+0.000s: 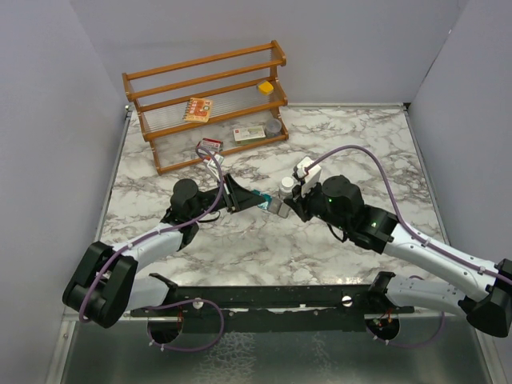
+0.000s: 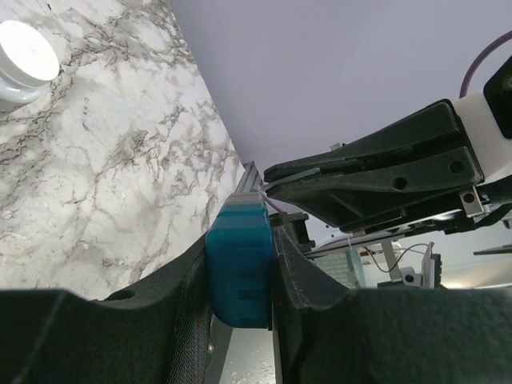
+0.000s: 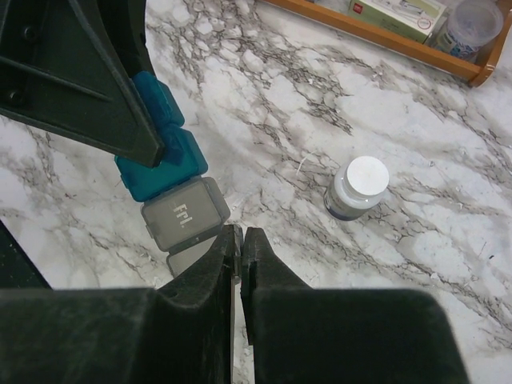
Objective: Sort the pills into containers
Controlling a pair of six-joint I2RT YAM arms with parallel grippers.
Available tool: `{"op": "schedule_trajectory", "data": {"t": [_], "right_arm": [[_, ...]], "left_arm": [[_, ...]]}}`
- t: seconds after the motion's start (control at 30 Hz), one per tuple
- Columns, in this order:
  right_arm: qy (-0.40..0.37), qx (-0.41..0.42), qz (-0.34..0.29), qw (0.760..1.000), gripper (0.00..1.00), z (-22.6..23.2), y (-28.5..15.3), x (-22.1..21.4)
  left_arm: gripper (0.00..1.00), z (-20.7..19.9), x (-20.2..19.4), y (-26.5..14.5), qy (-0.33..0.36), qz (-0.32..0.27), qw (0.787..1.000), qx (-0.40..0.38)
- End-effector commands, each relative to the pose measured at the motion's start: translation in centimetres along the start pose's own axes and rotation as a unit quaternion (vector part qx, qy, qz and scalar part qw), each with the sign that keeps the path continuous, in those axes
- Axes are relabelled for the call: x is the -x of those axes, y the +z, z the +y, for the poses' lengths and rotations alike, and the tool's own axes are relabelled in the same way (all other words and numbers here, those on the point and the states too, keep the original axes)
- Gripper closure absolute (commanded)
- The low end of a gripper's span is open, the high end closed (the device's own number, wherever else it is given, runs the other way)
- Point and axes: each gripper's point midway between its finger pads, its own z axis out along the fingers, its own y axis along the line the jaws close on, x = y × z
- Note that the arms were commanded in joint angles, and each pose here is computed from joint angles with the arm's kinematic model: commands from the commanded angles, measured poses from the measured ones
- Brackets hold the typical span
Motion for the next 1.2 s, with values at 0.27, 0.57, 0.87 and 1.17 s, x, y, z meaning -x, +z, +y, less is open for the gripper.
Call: {"op": "schedule_trajectory", "data": {"t": [0.27,0.57,0.87,1.17], "right_arm": [[0.042,0.030,-0.049,0.997,0.99,1.1,-1.1,2.3],[0.062,0.049,-0.072,0.994,0.99,1.7,-2.5,3.5],[0.070,0.033,-0.049,0.996,0.99,1.3,-2.0,2.1],[0.080,0.004,0.001,0.997,0.99,0.8,0.7,0.0]], "left_arm": [[0.81,-1.6,0.1,-0.4,0.027,-0.007,0.999,-0.035],[0.47,0.3,0.6,-0.2,0.011,-0.019,1.000,-0.010],[0.01,0.0,3.1,-1.4,0.040,-0.067,0.997,-0.007],[0.01,2.0,3.2,-5.0,0.104,-0.127,0.984,0.067]]}}
